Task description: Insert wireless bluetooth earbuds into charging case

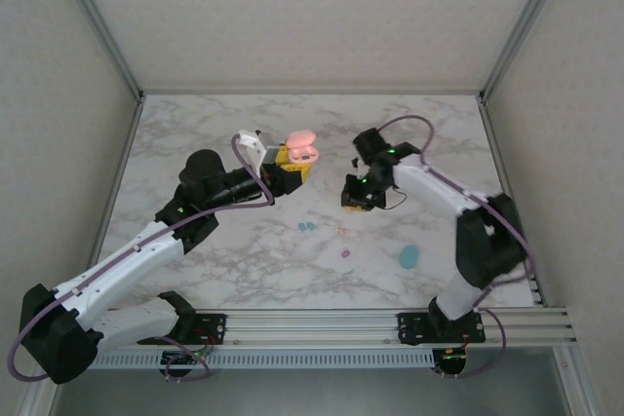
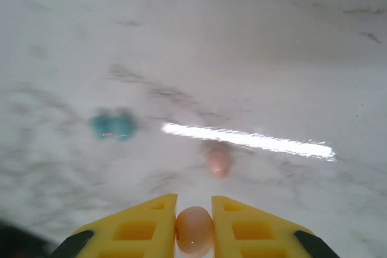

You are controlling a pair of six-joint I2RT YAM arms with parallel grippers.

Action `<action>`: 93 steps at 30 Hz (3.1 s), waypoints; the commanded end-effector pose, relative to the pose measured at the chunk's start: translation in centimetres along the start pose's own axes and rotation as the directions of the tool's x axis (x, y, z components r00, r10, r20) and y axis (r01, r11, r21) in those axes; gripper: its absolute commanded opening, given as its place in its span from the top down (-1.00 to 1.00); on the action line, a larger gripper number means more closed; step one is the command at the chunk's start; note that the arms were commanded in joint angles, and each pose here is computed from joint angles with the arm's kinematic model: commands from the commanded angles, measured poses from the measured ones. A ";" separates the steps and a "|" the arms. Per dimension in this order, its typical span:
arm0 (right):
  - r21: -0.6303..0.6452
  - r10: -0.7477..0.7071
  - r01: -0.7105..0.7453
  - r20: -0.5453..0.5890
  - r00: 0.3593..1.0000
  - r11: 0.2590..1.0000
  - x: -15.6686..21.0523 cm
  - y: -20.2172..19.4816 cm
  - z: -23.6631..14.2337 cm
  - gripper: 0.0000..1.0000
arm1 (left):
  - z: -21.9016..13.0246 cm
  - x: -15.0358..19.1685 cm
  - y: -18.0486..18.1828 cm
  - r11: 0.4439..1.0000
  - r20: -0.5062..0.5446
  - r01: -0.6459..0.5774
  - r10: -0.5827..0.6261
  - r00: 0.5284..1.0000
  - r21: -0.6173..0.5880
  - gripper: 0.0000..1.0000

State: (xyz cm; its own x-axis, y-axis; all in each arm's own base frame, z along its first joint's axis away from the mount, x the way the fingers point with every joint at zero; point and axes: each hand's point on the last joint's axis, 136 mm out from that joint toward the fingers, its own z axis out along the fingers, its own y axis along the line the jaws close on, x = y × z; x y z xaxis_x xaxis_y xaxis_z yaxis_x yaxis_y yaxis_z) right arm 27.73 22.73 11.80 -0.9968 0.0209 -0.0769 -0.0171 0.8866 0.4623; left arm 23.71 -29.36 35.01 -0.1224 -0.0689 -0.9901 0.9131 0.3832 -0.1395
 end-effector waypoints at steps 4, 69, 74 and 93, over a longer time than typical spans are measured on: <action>-0.657 -0.058 0.015 -0.043 0.997 0.753 0.6 9.0 -7.6 0.61 | -0.4 -1.1 1.3 0.999 0.026 -0.033 0.034 0.999 -0.037 0.41; -0.713 -0.210 0.371 0.308 0.928 0.595 1.1 18.4 -21.0 0.59 | 1.2 -0.7 -0.6 0.985 -0.048 -0.081 0.089 0.995 0.154 0.36; -0.699 -0.200 0.369 0.315 0.928 0.612 0.8 18.3 -20.6 0.58 | 1.3 -0.7 -0.8 0.984 -0.050 -0.077 0.086 0.995 0.162 0.36; -0.669 -0.166 0.361 0.339 0.926 0.649 -0.3 18.0 -19.7 0.60 | 1.5 -0.7 -1.3 0.981 -0.048 -0.084 0.094 0.994 0.176 0.36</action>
State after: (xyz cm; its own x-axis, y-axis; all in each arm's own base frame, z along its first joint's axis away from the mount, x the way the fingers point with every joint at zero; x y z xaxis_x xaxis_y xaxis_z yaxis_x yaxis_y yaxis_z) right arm 25.60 29.46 36.84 -0.9139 0.0107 -0.4057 -0.3886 0.2657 0.8823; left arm 23.90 -30.73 34.11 -0.0997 0.0325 -0.9945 0.9617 0.2597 -0.0879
